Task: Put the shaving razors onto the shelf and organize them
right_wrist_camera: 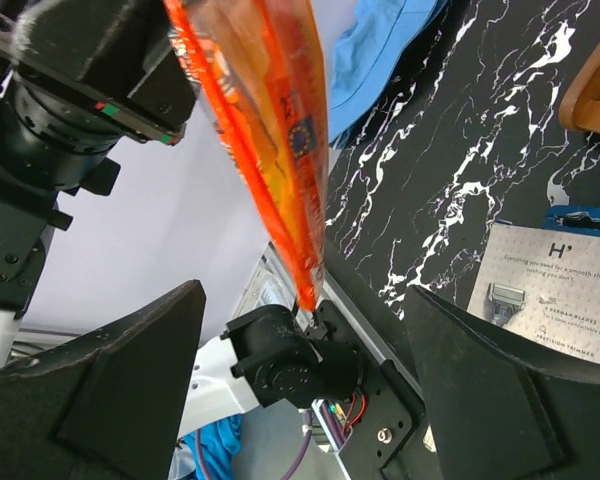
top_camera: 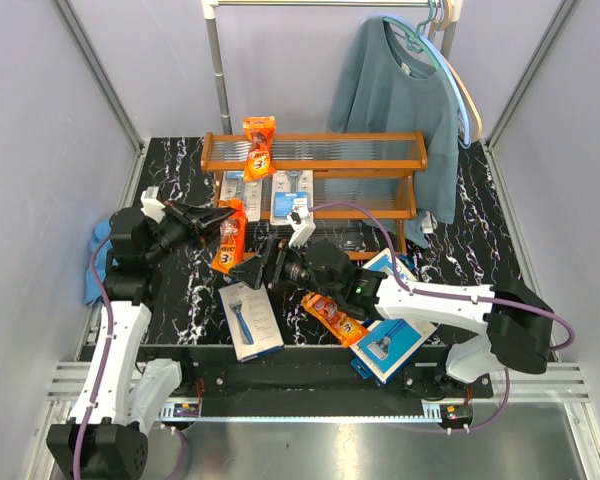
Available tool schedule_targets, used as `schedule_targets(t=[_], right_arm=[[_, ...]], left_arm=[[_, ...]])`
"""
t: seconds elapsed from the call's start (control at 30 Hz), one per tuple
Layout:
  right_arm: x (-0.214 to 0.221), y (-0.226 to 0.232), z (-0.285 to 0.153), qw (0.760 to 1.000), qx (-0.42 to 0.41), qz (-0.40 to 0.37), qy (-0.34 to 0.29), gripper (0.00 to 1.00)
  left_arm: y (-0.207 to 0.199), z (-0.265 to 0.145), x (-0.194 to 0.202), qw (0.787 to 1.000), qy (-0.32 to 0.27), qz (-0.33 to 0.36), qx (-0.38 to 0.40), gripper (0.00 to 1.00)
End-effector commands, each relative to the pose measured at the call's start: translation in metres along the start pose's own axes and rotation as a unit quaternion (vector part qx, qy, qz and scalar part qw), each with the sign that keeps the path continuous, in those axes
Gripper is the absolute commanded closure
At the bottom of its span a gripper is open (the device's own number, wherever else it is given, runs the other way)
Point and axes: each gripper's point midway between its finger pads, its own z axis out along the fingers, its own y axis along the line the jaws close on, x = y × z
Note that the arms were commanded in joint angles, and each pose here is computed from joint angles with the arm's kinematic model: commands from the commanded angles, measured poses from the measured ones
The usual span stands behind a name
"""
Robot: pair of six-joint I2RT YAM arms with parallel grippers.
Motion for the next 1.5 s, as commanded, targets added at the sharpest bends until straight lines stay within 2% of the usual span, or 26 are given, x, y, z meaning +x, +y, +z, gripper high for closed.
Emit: schedule_targets(t=[0.0, 0.33, 0.53, 0.67, 0.7, 0.83, 1.0, 1.03, 1.07, 1.1, 1.13, 1.17, 1.2, 1.37, 1.43, 1.47], right_arm=[[-0.023, 0.038, 0.009, 0.998, -0.055, -0.011, -0.039, 0.12], [-0.037, 0.046, 0.016, 0.996, -0.059, -0.017, -0.066, 0.28], [-0.033, 0.042, 0.020, 0.996, -0.056, -0.010, -0.062, 0.45], [-0.031, 0.041, 0.022, 0.997, -0.058, -0.007, -0.058, 0.59], [-0.030, 0.042, 0.021, 0.997, -0.059, -0.007, -0.057, 0.71], [-0.030, 0.039, 0.021, 0.997, -0.057, -0.006, -0.056, 0.98], [-0.032, 0.038, 0.015, 0.997, -0.055, -0.007, -0.061, 1.00], [-0.031, 0.036, 0.015, 0.997, -0.054, -0.007, -0.060, 1.00], [-0.032, 0.037, 0.013, 0.997, -0.055, -0.007, -0.061, 1.00], [-0.033, 0.037, 0.012, 0.996, -0.054, -0.006, -0.064, 1.00], [-0.033, 0.037, 0.012, 0.997, -0.054, -0.007, -0.063, 1.00], [-0.034, 0.037, 0.011, 0.996, -0.055, -0.006, -0.064, 1.00], [-0.034, 0.038, 0.011, 0.996, -0.055, -0.007, -0.064, 1.00], [-0.035, 0.035, 0.008, 0.997, -0.051, -0.006, -0.065, 1.00], [-0.035, 0.036, 0.007, 0.997, -0.051, -0.006, -0.065, 1.00], [-0.034, 0.035, 0.007, 0.997, -0.049, -0.007, -0.064, 1.00]], left_arm=[[-0.024, -0.005, 0.010, 0.998, 0.025, 0.005, 0.052, 1.00], [-0.023, -0.003, 0.025, 0.997, 0.056, -0.007, 0.060, 1.00], [-0.023, -0.003, 0.027, 0.996, 0.059, -0.010, 0.061, 1.00], [-0.022, -0.004, 0.028, 0.996, 0.059, -0.012, 0.065, 1.00], [-0.022, -0.004, 0.029, 0.996, 0.061, -0.010, 0.066, 1.00], [-0.020, -0.005, 0.031, 0.996, 0.063, -0.014, 0.066, 1.00], [-0.018, -0.006, 0.031, 0.996, 0.061, -0.012, 0.066, 0.99], [-0.017, -0.006, 0.031, 0.996, 0.061, -0.010, 0.066, 0.95], [-0.017, -0.006, 0.031, 0.996, 0.061, -0.007, 0.067, 0.82], [-0.017, -0.006, 0.031, 0.996, 0.061, -0.002, 0.066, 0.73], [-0.016, -0.005, 0.031, 0.996, 0.061, -0.001, 0.067, 0.51], [-0.016, -0.006, 0.032, 0.996, 0.061, 0.001, 0.066, 0.13], [-0.013, -0.005, 0.031, 0.996, 0.059, 0.005, 0.061, 0.01], [-0.005, -0.006, 0.031, 0.998, 0.056, 0.019, 0.031, 0.01], [-0.009, -0.007, 0.031, 0.997, 0.054, 0.048, 0.027, 0.01], [0.000, -0.007, 0.031, 0.998, 0.055, 0.044, 0.000, 0.01]])
